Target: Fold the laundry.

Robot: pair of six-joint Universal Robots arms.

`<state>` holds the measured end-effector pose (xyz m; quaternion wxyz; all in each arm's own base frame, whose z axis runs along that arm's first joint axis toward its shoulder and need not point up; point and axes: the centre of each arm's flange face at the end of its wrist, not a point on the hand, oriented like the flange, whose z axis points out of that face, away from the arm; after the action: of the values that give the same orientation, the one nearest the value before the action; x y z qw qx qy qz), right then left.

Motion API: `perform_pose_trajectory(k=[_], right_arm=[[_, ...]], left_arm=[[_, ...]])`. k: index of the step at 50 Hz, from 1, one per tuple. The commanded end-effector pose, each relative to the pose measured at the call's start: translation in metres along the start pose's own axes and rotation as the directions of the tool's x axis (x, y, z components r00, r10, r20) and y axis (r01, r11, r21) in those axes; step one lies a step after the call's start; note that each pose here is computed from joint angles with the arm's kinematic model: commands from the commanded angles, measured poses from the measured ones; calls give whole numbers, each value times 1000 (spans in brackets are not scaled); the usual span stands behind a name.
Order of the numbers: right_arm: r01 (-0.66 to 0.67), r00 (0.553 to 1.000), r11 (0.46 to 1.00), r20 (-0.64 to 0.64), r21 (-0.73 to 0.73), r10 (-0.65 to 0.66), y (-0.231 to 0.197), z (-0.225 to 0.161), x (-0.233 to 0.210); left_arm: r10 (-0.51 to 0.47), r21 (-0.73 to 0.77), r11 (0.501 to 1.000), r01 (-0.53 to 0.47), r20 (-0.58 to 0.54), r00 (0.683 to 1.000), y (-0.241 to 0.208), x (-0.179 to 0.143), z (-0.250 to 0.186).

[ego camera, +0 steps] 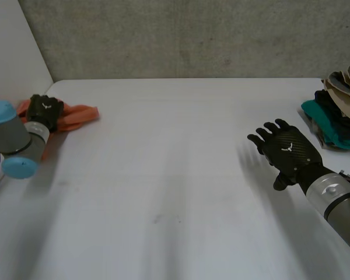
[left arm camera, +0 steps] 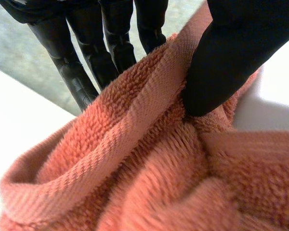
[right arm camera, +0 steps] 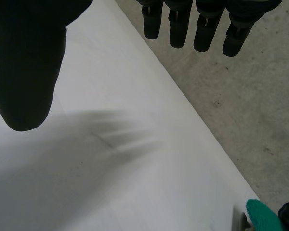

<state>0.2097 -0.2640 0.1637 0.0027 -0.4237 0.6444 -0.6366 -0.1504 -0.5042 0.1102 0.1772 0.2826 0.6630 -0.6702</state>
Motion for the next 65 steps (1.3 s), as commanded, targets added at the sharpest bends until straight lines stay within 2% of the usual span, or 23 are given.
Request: perform_pose_trajectory(k=[1,4,5,8,9,12,13,14,18,24,26,31,35,39,43,47,48,50,52,55,56,60,65], right_arm=[[4,999,1000,-41,0,-4,2,1,8],[-4,997,1000,-81,-13,3,4,2,14],[-6,996,1000,-92,-16,4,5,2,16],[-18,992,999,-122,-26,14,4,2,20],[-21,992,999,-125,-29,17,4,2,21],[-29,991,999,-134,-25,25,3,1,22],[-32,991,999,-134,-24,28,3,1,22],[-33,990,999,-134,-23,29,2,1,22],[-43,991,999,-131,-27,40,3,1,21],[-46,992,999,-121,-27,42,4,0,19],[-46,992,999,-121,-28,42,4,0,19],[-45,990,998,-132,-31,41,5,1,21],[-49,989,998,-140,-35,43,5,0,23],[-94,985,995,-147,-36,88,1,-1,25],[-175,974,983,-157,-53,165,-14,-10,32],[-286,953,952,-136,-109,270,-24,-16,37],[-307,948,944,-127,-120,292,-27,-18,35],[-360,932,919,-100,-160,348,-32,-23,32],[-383,924,904,-73,-189,376,-38,-28,26],[-381,920,894,-2,-235,392,-47,-41,5],[-376,920,895,15,-238,391,-48,-42,0],[-343,921,907,99,-244,376,-50,-48,-31],[-315,929,920,124,-232,349,-38,-42,-58]], left_arm=[[-176,115,979,170,49,983,-91,-13,-31],[-319,190,930,315,-6,948,-138,-17,-58],[-406,233,882,410,-65,912,-168,-15,-78],[-509,279,797,537,-169,844,-210,-12,-110],[-552,277,748,603,-243,797,-231,-4,-131],[-591,241,696,676,-342,731,-251,13,-160],[-592,208,684,699,-401,699,-259,30,-177],[-587,195,682,704,-428,687,-263,40,-185],[-549,154,700,697,-508,664,-274,81,-210],[-527,28,786,618,-493,693,-237,133,-207],[-523,-26,801,598,-518,677,-232,152,-219],[-513,-104,825,555,-551,658,-220,172,-237],[-498,-117,839,531,-559,663,-219,168,-251],[-501,-78,828,556,-549,669,-234,139,-264],[-508,-66,826,560,-516,689,-229,113,-274],[-496,-35,840,541,-453,741,-219,81,-274],[-483,-27,853,521,-418,769,-210,70,-272],[-464,-28,870,493,-388,796,-199,62,-270],[-426,-36,897,441,-340,838,-181,54,-263],[-379,-54,923,380,-293,878,-161,47,-256],[-345,-72,938,339,-266,900,-147,43,-252],[-271,-133,960,248,-194,943,-113,28,-241],[-228,-191,962,194,-179,957,-86,21,-233]])
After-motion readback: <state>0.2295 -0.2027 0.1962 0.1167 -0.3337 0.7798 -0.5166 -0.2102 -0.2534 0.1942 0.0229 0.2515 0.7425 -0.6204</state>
